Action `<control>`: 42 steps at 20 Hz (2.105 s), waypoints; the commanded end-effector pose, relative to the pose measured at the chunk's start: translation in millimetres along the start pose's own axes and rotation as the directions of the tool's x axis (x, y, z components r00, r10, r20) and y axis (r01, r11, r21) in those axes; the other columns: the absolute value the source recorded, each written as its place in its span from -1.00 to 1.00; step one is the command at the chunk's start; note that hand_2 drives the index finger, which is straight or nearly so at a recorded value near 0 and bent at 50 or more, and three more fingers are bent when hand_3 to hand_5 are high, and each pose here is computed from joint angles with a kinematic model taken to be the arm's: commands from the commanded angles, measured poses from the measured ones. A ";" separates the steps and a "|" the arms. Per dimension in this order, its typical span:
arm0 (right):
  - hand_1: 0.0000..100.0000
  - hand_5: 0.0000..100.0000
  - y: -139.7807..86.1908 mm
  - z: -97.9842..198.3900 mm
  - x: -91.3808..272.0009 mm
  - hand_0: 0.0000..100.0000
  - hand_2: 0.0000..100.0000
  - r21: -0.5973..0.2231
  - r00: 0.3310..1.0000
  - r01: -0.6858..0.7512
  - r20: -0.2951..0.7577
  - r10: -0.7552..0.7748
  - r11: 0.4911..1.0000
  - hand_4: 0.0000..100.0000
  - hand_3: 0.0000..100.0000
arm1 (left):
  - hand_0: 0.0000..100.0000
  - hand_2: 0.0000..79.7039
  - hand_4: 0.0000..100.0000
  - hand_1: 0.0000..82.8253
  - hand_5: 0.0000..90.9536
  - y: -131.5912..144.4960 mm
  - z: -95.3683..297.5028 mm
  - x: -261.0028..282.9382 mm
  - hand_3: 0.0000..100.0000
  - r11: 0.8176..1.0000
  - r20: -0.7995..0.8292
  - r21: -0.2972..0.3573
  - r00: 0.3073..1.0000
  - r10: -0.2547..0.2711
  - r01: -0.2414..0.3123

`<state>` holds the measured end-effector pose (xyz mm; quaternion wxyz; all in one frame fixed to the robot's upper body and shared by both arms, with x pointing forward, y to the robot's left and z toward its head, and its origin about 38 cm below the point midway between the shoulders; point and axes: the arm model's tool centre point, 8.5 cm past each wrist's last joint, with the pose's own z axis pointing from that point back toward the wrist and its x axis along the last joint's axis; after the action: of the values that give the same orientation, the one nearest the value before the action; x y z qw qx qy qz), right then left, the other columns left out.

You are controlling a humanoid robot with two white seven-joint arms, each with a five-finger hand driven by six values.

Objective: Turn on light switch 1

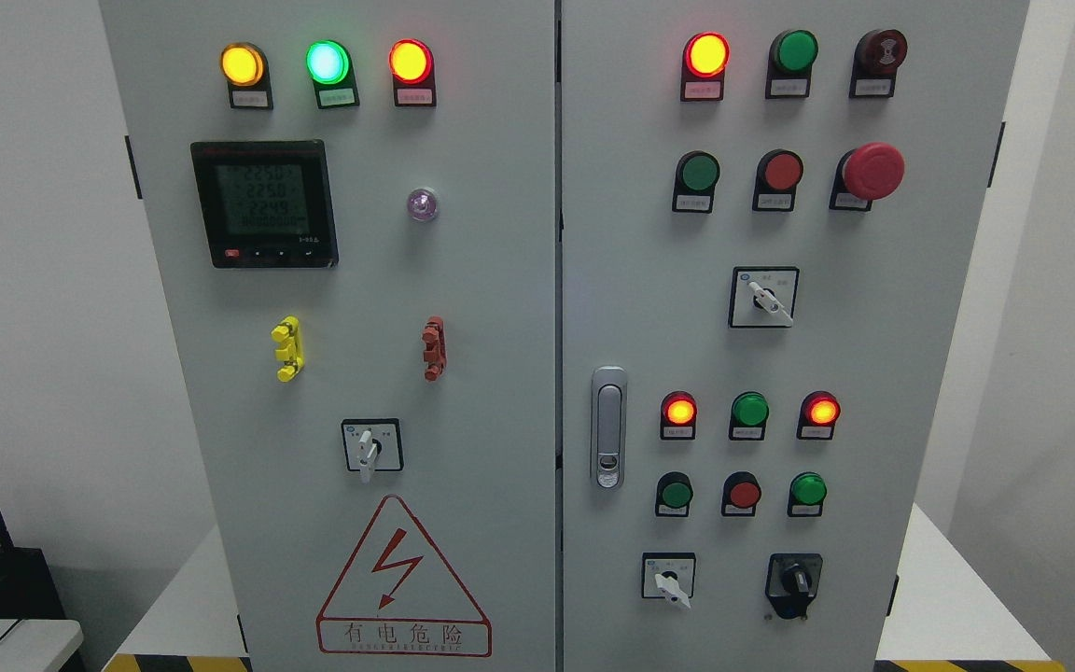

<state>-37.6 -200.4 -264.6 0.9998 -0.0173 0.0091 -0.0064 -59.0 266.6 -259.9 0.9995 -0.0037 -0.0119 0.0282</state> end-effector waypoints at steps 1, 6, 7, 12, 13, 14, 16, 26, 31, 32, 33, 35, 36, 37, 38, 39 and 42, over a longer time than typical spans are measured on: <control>-0.22 -1.00 0.4 0.0 -0.1 -0.76 -1.00 0.002 1.000 0.008 -0.001 -0.008 1.000 -1.00 -1.00 | -0.32 -1.00 -1.00 -0.82 -1.00 -11.8 -0.9 -1.1 -1.00 1.000 -0.001 -0.017 1.000 0.003 -0.003; -0.22 -1.00 0.4 0.0 -0.1 -0.76 -1.00 0.002 1.000 0.008 -0.001 -0.008 1.000 -1.00 -1.00 | -0.32 -1.00 -1.00 -0.82 -1.00 -9.1 -1.2 3.7 -1.00 0.999 0.015 -0.008 0.999 0.049 -0.048; -0.22 -1.00 1.4 0.1 -0.1 -0.76 -1.00 0.004 1.000 0.008 -0.001 -0.008 1.000 -1.00 -1.00 | -0.32 -1.00 -1.00 -0.83 -1.00 -8.4 -1.3 4.9 -1.00 0.998 0.021 -0.006 0.998 0.057 -0.057; -0.22 -1.00 0.4 0.0 -0.1 -0.76 -1.00 0.002 1.000 0.008 -0.001 -0.008 1.000 -1.00 -1.00 | -0.32 -1.00 -1.00 -0.83 -1.00 -1.3 -1.6 20.1 -1.00 0.998 0.074 0.006 0.995 0.061 -0.062; -0.22 -1.00 0.4 0.0 -0.1 -0.76 -1.00 0.002 1.000 0.008 -0.001 -0.008 1.000 -1.00 -1.00 | -0.32 -1.00 -1.00 -0.83 -1.00 0.6 -1.3 21.0 -1.00 0.998 0.081 0.009 0.995 0.066 -0.067; -0.22 -1.00 1.4 0.1 -0.1 -0.76 -1.00 0.004 1.000 0.008 -0.001 -0.008 1.000 -1.00 -1.00 | -0.32 -1.00 -1.00 -0.83 -1.00 3.3 -1.0 23.8 -1.00 0.997 0.094 0.014 0.993 0.072 -0.074; -0.22 -1.00 0.4 0.0 -0.1 -0.76 -1.00 0.002 1.000 0.008 -0.001 -0.008 1.000 -1.00 -1.00 | -0.32 -1.00 -1.00 -0.83 -1.00 14.0 1.1 22.3 -1.00 0.995 0.113 0.034 0.990 0.086 -0.091; -0.22 -1.00 0.4 0.0 -0.1 -0.76 -1.00 0.002 1.000 0.008 -0.001 -0.008 1.000 -1.00 -1.00 | -0.32 -1.00 -1.00 -0.77 -1.00 101.1 23.8 35.0 -1.00 0.961 0.275 0.178 0.948 0.159 -0.213; -0.22 -1.00 0.4 0.0 -0.1 -0.76 -1.00 0.002 1.000 0.008 -0.001 -0.008 1.000 -1.00 -1.00 | -0.31 -1.00 -1.00 -0.73 -1.00 137.1 38.5 42.5 -1.00 0.933 0.366 0.235 0.914 0.174 -0.272; -0.22 -1.00 0.4 0.0 -0.1 -0.76 -1.00 0.002 1.000 0.008 -0.001 -0.008 1.000 -1.00 -1.00 | -0.30 -1.00 -1.00 -0.73 -1.00 142.1 41.3 48.3 -1.00 0.932 0.384 0.242 0.909 0.163 -0.270; -0.22 -1.00 1.4 0.1 -0.1 -0.76 -1.00 0.004 1.000 0.008 -0.001 -0.008 1.000 -1.00 -1.00 | -0.30 -1.00 -1.00 -0.73 -1.00 146.9 44.6 51.3 -1.00 0.929 0.401 0.251 0.902 0.157 -0.273; -0.22 -1.00 0.4 0.0 -0.1 -0.76 -1.00 0.002 1.000 0.008 -0.001 -0.008 1.000 -1.00 -1.00 | -0.29 -1.00 -1.00 -0.72 -1.00 163.7 55.6 65.3 -1.00 0.910 0.464 0.269 0.871 0.164 -0.314; -0.22 -1.00 1.4 0.1 -0.1 -0.76 -1.00 0.004 1.000 0.008 -0.001 -0.008 1.000 -1.00 -1.00 | -0.29 -1.00 -1.00 -0.72 -1.00 173.6 62.7 73.7 -1.00 0.898 0.502 0.278 0.849 0.168 -0.342; -0.22 -1.00 0.4 0.0 -0.1 -0.76 -1.00 0.002 1.000 0.008 -0.001 -0.008 1.000 -1.00 -1.00 | -0.29 -1.00 -1.00 -0.71 -1.00 181.5 69.2 81.9 -1.00 0.890 0.531 0.286 0.832 0.162 -0.356; -0.22 -1.00 0.4 0.0 -0.1 -0.76 -1.00 0.002 1.000 0.008 -0.001 -0.008 1.000 -1.00 -1.00 | -0.29 -1.00 -1.00 -0.70 -1.00 187.1 75.1 87.7 -1.00 0.885 0.555 0.292 0.818 0.151 -0.361; -0.22 -1.00 1.4 0.1 -0.1 -0.76 -1.00 0.004 1.000 0.008 -0.001 -0.008 1.000 -1.00 -1.00 | -0.29 -1.00 -1.00 -0.70 -1.00 196.3 83.5 94.6 -1.00 0.880 0.584 0.301 0.801 0.135 -0.368; -0.22 -1.00 1.4 0.1 -0.1 -0.76 -1.00 0.004 1.000 0.008 -0.001 -0.008 1.000 -1.00 -1.00 | -0.28 -1.00 -0.99 -0.67 -1.00 222.4 114.6 118.4 -1.00 0.864 0.685 0.297 0.721 0.104 -0.407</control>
<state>-37.6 -200.6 -264.6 0.9998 -0.0184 0.0091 -0.0064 -10.9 406.7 -215.9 0.9579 0.1316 -0.2114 0.1432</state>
